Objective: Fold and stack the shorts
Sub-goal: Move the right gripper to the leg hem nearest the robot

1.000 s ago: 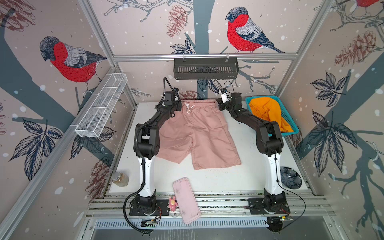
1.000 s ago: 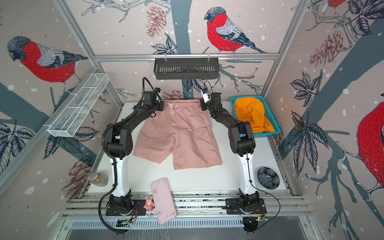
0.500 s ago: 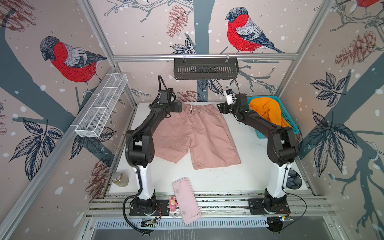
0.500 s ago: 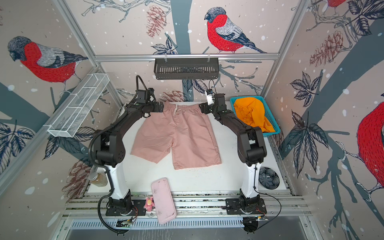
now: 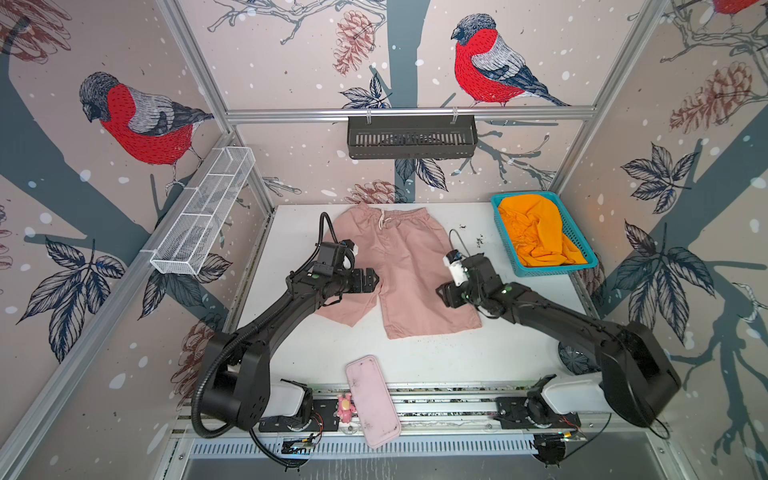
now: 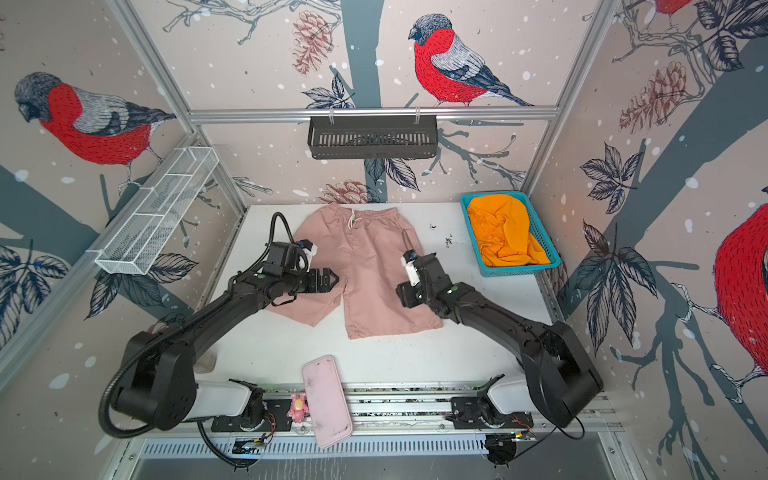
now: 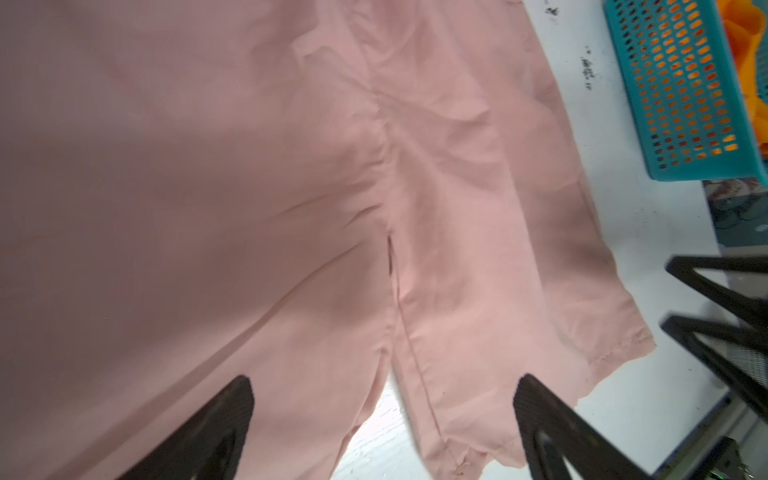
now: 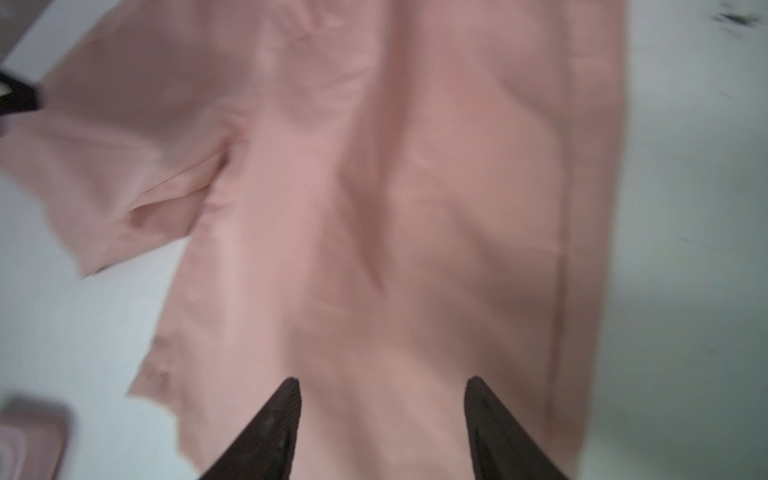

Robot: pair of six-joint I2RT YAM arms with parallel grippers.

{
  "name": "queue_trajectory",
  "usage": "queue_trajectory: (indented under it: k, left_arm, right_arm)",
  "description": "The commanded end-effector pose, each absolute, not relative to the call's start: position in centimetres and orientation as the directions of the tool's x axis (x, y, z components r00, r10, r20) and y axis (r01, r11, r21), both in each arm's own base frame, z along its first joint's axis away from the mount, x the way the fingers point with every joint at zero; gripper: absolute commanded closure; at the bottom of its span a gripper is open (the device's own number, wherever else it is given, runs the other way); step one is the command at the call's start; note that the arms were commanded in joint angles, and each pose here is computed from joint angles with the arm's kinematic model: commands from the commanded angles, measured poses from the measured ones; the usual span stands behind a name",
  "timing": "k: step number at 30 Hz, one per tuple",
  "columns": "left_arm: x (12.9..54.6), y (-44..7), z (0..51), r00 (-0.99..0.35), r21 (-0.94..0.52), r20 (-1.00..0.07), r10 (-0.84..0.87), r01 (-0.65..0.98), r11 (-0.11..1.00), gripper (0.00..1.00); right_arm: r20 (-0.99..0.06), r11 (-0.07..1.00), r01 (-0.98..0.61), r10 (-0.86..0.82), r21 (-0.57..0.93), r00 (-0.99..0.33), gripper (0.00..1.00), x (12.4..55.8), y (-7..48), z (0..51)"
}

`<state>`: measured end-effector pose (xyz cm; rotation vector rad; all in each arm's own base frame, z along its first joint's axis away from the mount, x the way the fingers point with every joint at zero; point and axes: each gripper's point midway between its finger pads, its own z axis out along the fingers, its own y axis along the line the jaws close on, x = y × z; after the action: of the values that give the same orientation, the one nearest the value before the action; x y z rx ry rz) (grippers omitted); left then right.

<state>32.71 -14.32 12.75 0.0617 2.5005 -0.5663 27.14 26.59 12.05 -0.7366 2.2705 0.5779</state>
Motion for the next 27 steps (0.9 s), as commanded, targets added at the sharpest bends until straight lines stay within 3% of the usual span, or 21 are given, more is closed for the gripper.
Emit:
queue_trajectory:
  k: [1,5,11,21,27]
  left_arm:
    - [32.8,-10.6,14.3,-0.799,-0.287,-0.586,-0.135,0.049,0.957,0.02]
    - [33.1,-7.5,18.8,-0.726,-0.268,-0.666,-0.173,0.016,0.963,0.02]
    - [32.3,-6.0,23.6,-0.625,-0.245,-0.761,-0.177,0.025,0.969,0.02]
    - [30.7,-5.1,22.4,-0.64,-0.213,-0.751,-0.161,0.004,0.977,0.02]
    - [31.0,-5.2,21.9,-0.641,-0.217,-0.75,-0.16,0.011,0.976,0.02]
  right_arm:
    - [-0.809,0.533,-0.831,-0.412,0.159,-0.419,0.36,23.8,32.5,14.2]
    - [-0.795,0.361,-0.925,-0.525,0.116,-0.304,0.33,21.6,38.2,11.9]
    - [-0.74,0.27,-0.959,-0.628,0.084,-0.242,0.33,23.5,43.5,8.0]
    - [-0.668,0.269,-0.958,-0.696,0.098,-0.264,0.36,24.5,46.4,3.6]
    - [-0.672,0.365,-0.931,-0.683,0.023,-0.285,0.54,26.7,46.3,2.9]
